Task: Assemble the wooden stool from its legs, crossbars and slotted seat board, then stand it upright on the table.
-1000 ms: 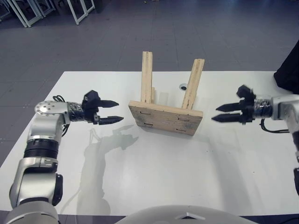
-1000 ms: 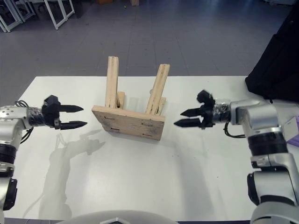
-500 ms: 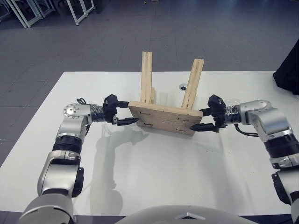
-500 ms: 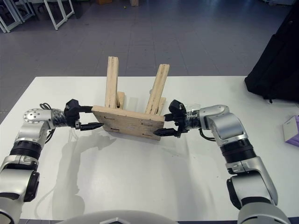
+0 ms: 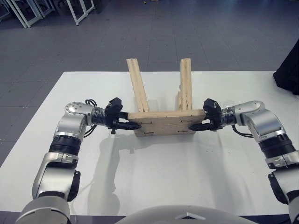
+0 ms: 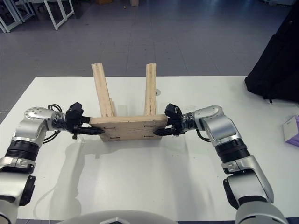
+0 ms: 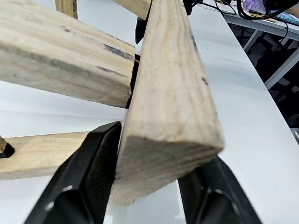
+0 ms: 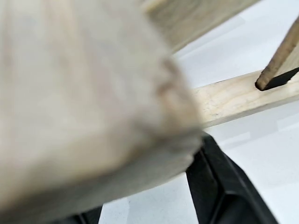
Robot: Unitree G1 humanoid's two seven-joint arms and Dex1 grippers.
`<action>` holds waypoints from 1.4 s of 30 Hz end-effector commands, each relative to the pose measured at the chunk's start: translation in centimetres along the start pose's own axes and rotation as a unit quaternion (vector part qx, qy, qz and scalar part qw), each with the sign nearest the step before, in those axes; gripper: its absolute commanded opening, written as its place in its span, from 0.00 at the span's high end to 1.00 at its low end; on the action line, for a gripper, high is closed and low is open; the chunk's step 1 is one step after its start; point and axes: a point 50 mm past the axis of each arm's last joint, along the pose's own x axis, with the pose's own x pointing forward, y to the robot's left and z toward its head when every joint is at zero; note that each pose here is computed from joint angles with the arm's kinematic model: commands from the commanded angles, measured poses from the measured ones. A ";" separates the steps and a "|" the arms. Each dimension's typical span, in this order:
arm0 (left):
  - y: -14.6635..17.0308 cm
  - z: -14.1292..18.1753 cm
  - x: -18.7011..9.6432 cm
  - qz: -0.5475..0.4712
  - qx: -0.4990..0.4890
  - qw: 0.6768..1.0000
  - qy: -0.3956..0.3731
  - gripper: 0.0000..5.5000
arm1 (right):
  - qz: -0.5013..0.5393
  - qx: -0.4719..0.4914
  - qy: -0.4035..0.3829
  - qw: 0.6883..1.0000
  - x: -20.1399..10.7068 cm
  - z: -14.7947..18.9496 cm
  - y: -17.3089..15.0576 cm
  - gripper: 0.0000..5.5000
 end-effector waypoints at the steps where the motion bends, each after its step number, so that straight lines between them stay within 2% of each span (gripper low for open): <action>1: -0.4 -1.1 -0.1 -0.016 -0.018 0.999 0.041 0.69 | 0.009 -0.008 -0.009 1.000 0.1 0.9 0.2 0.65; 5: -0.6 -1.0 0.0 0.021 -0.015 0.999 0.026 0.70 | 0.027 0.006 -0.056 0.998 -0.3 2.2 0.8 0.66; 6: -0.7 -0.8 -0.1 0.040 -0.025 0.998 0.043 0.70 | 0.026 0.002 -0.059 0.998 -0.5 2.7 1.0 0.66; 7: -0.6 -0.1 -0.2 0.072 -0.019 0.996 0.043 0.70 | 0.022 -0.002 -0.063 0.998 -0.6 3.4 1.3 0.66; 10: -0.6 3.5 -0.7 0.160 0.016 0.987 -0.019 0.70 | 0.022 0.015 -0.068 0.997 -1.4 5.2 2.3 0.66; 14: -1.4 5.3 -0.8 0.147 -0.023 0.989 -0.010 0.70 | 0.053 0.053 -0.038 0.996 -1.9 6.2 3.1 0.66; 16: -2.0 6.4 -1.2 0.124 -0.045 0.991 -0.034 0.70 | 0.088 0.077 -0.041 0.992 -2.1 6.8 3.7 0.66; 19: -3.9 7.9 -2.0 -0.016 -0.113 0.990 -0.083 0.70 | 0.246 0.140 -0.113 0.952 -3.3 8.5 5.7 0.66; 22: -4.6 8.1 -3.3 -0.076 -0.195 0.974 -0.090 0.70 | 0.271 0.222 -0.094 0.932 -4.8 9.7 5.4 0.66; 25: -4.5 9.9 -4.1 -0.127 -0.339 0.925 -0.115 0.70 | 0.333 0.315 -0.062 0.887 -6.3 10.9 4.5 0.66; 28: -3.7 10.9 -4.0 -0.144 -0.404 0.898 -0.097 0.70 | 0.375 0.375 -0.042 0.847 -7.0 11.6 4.5 0.66; 34: -1.8 10.5 -3.7 -0.142 -0.481 0.857 -0.118 0.70 | 0.375 0.514 -0.112 0.764 -5.9 10.5 1.6 0.66; 37: -0.5 9.8 -3.3 -0.117 -0.528 0.831 -0.132 0.60 | 0.322 0.580 -0.154 0.732 -4.5 9.1 -0.3 0.66; 41: 0.2 8.0 -3.3 -0.088 -0.570 0.804 -0.145 0.48 | 0.248 0.651 -0.157 0.700 -2.8 5.8 -1.3 0.66; 42: 0.3 7.4 -3.4 -0.081 -0.578 0.798 -0.150 0.45 | 0.235 0.661 -0.158 0.695 -2.8 5.2 -1.4 0.62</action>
